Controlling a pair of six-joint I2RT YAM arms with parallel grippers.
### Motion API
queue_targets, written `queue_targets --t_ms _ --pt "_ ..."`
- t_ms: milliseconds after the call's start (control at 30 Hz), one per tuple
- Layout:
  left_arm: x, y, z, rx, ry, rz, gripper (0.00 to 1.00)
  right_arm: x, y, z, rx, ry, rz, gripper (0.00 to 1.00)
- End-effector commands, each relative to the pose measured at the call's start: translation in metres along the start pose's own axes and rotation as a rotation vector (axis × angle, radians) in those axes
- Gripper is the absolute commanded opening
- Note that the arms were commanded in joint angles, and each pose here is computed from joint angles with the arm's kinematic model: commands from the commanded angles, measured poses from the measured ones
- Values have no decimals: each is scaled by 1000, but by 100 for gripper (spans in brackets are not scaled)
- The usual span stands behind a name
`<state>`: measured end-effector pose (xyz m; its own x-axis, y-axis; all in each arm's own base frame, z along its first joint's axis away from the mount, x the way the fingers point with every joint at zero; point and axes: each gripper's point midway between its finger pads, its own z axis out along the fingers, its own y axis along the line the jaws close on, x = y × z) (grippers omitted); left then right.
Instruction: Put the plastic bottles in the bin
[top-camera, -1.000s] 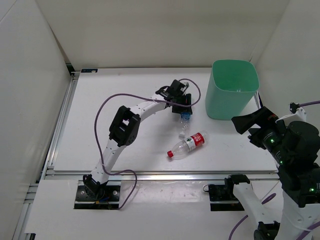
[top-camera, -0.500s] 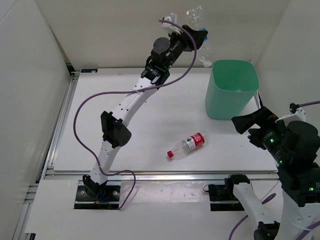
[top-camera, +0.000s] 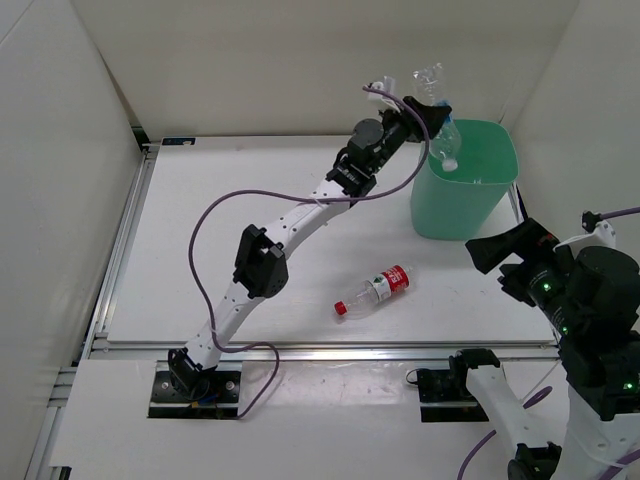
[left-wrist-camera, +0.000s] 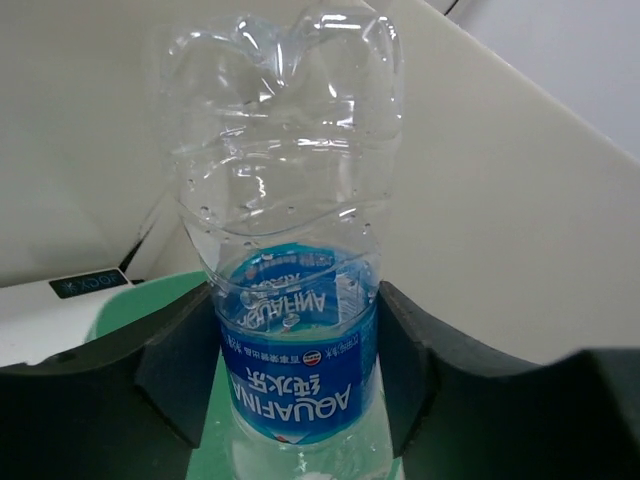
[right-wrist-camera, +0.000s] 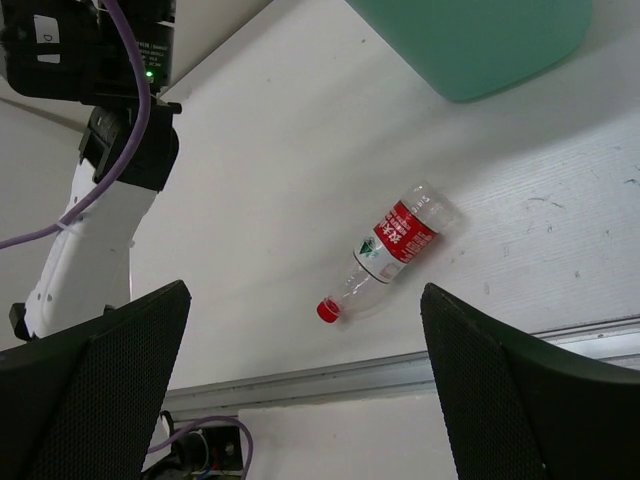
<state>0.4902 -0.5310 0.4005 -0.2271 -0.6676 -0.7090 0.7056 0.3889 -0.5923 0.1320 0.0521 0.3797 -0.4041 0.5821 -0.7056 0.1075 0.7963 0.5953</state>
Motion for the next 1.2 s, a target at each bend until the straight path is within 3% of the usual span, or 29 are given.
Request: queue_targets --t_ms 0,67,133,267,333,400,433,467,500,533,567,633,700,733,767,900,1033,1167 --pt "-34 -45 -1 80 -73 -30 71 -4 1 -6 -3 -21 -23 100" --pt "-26 -46 -1 74 -54 -21 79 -3 2 0 1 1 -22 100" --pt "-17 -53 -4 90 -15 8 100 -4 4 2 -7 7 -22 100" --pt "-15 -63 -12 110 73 76 100 -12 9 12 -19 -9 -46 100" --pt "-29 -77 -25 119 136 196 100 -18 14 19 -33 -14 -66 100" --pt "-27 -60 -42 77 225 337 100 -18 20 26 -72 -1 -113 100" --pt "-72 -79 -58 33 183 378 100 -18 24 30 -93 12 -143 100" --pt "-52 -47 -77 -58 252 425 100 -10 21 42 -94 58 -169 100" --pt "-67 -43 -93 -125 231 435 100 -5 21 49 -106 87 -188 100" --pt "-123 -67 -117 -166 135 439 100 3 31 56 -182 131 -218 100" --pt "-116 -25 -147 -346 144 468 100 15 37 64 -244 188 -242 100" --pt "-143 -18 -205 -465 111 496 100 49 37 99 -277 382 -212 100" --pt "-152 -10 -244 -531 121 522 100 71 27 119 -203 479 -192 100" --pt "-180 -18 -270 -570 69 522 100 86 24 125 -145 535 -188 100" --pt "-173 -6 -290 -621 95 522 100 97 18 139 -49 585 -109 100" --pt "-192 2 -357 -762 85 457 100 134 23 155 54 704 196 100" --pt "-196 4 -400 -829 76 364 100 170 0 160 273 737 496 100" --pt "-190 9 -435 -899 116 301 100 184 -17 175 330 697 580 100"
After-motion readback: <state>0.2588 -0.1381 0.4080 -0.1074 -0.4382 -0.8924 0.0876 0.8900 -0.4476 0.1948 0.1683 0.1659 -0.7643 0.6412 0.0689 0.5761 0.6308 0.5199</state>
